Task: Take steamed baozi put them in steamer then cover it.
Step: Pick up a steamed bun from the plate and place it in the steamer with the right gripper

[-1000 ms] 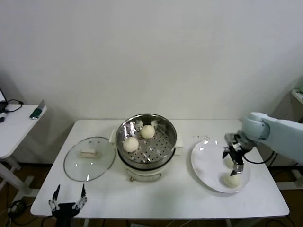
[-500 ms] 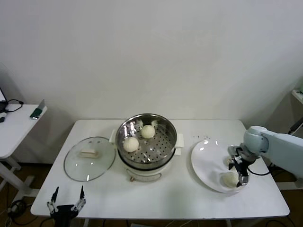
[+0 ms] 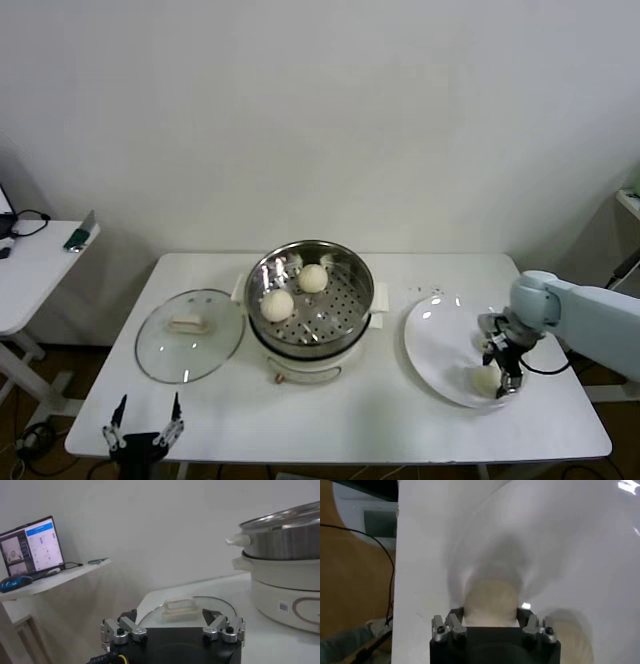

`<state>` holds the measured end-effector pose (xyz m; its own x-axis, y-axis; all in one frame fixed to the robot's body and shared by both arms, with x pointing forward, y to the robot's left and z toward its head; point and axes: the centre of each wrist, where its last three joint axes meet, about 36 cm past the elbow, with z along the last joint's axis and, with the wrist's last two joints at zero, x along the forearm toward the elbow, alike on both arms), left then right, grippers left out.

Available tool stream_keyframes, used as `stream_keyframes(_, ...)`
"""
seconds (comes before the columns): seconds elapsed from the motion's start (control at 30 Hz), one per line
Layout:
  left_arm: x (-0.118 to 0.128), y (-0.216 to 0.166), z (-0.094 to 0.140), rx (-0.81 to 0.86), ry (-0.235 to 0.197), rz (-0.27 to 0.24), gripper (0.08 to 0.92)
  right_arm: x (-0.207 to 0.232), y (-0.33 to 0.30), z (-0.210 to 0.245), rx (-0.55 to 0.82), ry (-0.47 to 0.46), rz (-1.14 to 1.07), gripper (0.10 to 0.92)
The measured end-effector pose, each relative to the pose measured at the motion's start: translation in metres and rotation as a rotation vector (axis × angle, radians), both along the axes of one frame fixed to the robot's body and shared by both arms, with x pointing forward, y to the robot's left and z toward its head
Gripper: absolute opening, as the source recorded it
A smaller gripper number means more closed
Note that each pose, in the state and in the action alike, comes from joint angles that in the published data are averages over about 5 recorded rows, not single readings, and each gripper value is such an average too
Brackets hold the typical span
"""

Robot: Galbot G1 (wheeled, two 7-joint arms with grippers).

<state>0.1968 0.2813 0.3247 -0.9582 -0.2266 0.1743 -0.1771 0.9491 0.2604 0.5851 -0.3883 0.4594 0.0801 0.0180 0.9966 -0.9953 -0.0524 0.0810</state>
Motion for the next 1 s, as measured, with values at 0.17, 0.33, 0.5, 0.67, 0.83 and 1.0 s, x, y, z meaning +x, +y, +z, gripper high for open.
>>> stream_keyframes(0.17,-0.001,-0.001,0.0,0.0,0.0,-0.003,0.823,0.014,0.004,0.016,-0.005,-0.021,0.04,0.679)
stream_keyframes(0.33,-0.003,-0.002,0.0,0.0,0.002,-0.005,0.823,0.036,0.024,0.054,-0.002,-0.063,0.167,0.679)
stream_keyframes(0.5,-0.005,-0.004,-0.002,-0.004,0.003,-0.012,0.823,0.061,0.06,0.111,0.003,-0.116,0.355,0.679)
stream_keyframes(0.67,-0.006,-0.006,-0.001,-0.01,0.004,-0.016,0.823,0.08,0.104,0.177,-0.001,-0.17,0.559,0.679)
stream_keyframes(0.83,-0.004,-0.008,0.001,-0.016,0.002,-0.02,0.823,0.086,0.162,0.233,-0.011,-0.209,0.774,0.679)
stream_keyframes(1.0,-0.002,-0.008,0.002,-0.01,0.002,-0.022,0.823,0.083,0.222,0.263,-0.027,-0.226,0.959,0.681)
